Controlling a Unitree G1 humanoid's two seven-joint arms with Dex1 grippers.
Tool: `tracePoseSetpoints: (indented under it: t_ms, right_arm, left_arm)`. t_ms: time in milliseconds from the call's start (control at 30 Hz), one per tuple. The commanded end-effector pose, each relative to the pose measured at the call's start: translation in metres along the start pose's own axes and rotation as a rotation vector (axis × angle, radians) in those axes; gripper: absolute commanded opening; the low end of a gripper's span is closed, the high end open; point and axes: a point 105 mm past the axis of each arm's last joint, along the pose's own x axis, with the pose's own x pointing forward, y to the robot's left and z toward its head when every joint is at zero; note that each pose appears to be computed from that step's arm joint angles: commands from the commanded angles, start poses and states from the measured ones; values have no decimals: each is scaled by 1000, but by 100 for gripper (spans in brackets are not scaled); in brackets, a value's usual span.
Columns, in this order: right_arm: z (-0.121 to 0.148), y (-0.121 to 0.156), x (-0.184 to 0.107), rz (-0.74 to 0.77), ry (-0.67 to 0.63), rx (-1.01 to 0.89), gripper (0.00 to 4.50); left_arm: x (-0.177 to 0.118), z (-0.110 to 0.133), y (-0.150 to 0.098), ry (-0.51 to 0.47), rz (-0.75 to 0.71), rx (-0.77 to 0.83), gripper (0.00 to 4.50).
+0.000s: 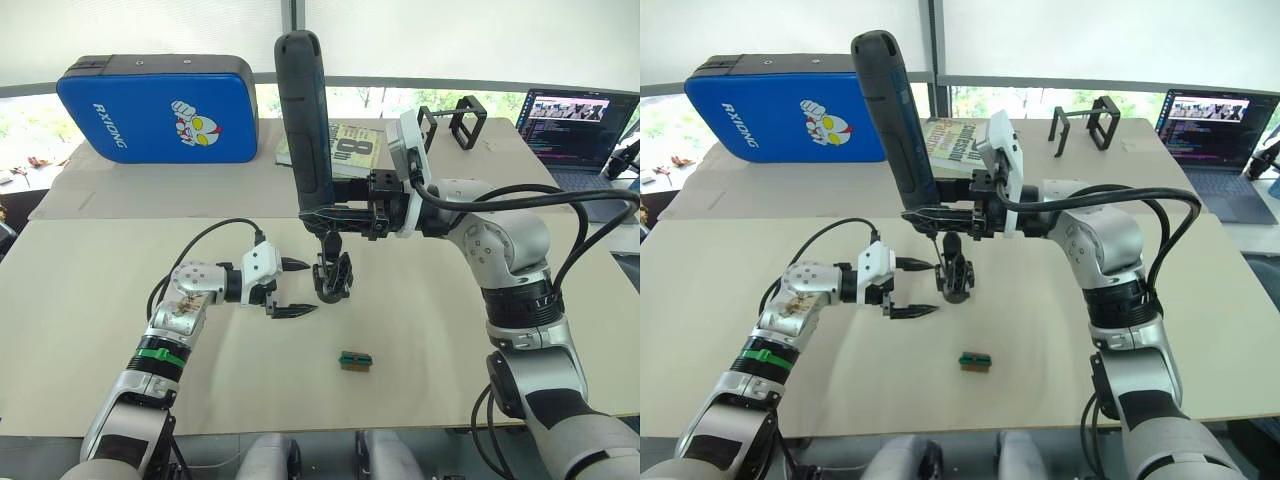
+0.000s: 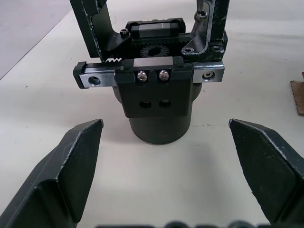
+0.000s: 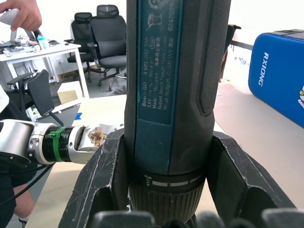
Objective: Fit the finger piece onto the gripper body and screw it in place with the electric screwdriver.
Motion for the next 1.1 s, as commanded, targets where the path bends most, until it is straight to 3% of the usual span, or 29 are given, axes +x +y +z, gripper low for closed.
tracePoseSetpoints:
  t_ms: [33, 1100]
  right_arm:
    - [18, 4, 0, 14, -50, -70, 191]
    - [13, 1, 1, 5, -46, -67, 191]
  left_arm:
    - [-1, 11, 1, -29, 4, 41, 450]
    - [-1, 12, 0, -34, -1, 45, 450]
